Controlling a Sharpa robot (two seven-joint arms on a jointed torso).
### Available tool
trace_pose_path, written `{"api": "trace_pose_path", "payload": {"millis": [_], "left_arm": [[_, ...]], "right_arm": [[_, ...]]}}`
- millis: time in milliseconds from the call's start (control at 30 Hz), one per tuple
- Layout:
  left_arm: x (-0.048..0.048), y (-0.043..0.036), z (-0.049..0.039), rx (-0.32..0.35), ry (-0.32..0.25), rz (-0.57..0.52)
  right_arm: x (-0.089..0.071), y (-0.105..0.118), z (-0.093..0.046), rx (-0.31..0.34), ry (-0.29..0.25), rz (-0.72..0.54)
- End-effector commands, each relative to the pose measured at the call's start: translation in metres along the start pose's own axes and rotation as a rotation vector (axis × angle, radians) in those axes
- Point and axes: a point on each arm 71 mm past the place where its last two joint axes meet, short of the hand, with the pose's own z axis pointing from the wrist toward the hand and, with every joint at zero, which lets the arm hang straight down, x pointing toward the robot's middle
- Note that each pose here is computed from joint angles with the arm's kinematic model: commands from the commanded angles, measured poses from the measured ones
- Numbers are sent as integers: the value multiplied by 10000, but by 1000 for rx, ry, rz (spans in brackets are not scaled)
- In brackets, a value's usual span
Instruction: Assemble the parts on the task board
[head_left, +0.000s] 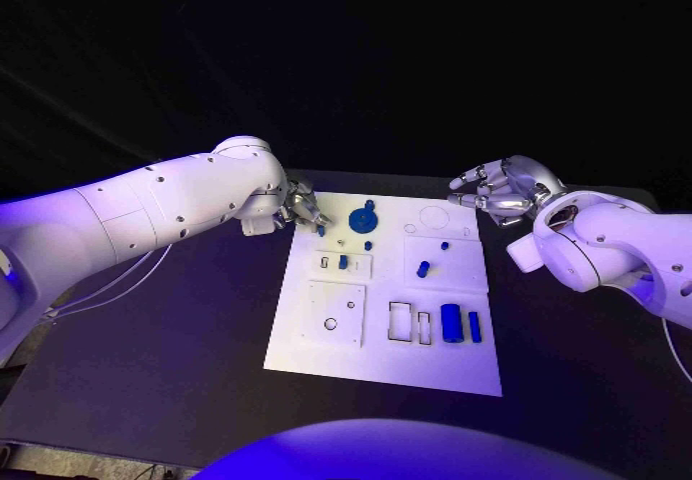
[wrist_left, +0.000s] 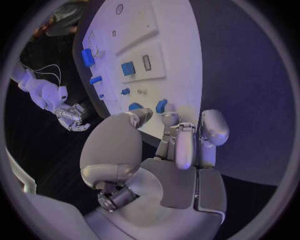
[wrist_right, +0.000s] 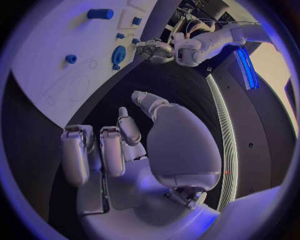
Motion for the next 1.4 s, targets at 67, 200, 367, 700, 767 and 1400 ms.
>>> {"api": "trace_pose_path", "payload": {"millis": [67,200,367,700,767,1400], "left_arm": [[11,-25,7,5,8,2],[11,-21,11,3,8,1],[11,-16,13,2,9,1],[4,-22,12,12,-3,-11],[0,-25,12,21,-8,-26],[-1,40,-58,74,-13,-183]], "right_arm": [[17,4,2,-4,17,0],[16,3,1,-4,17,0],[16,2,1,-3,18,0],[17,1,4,-3,19,-1],[18,1,4,-2,19,-1],[20,-11,3,2,25,-1]]}}
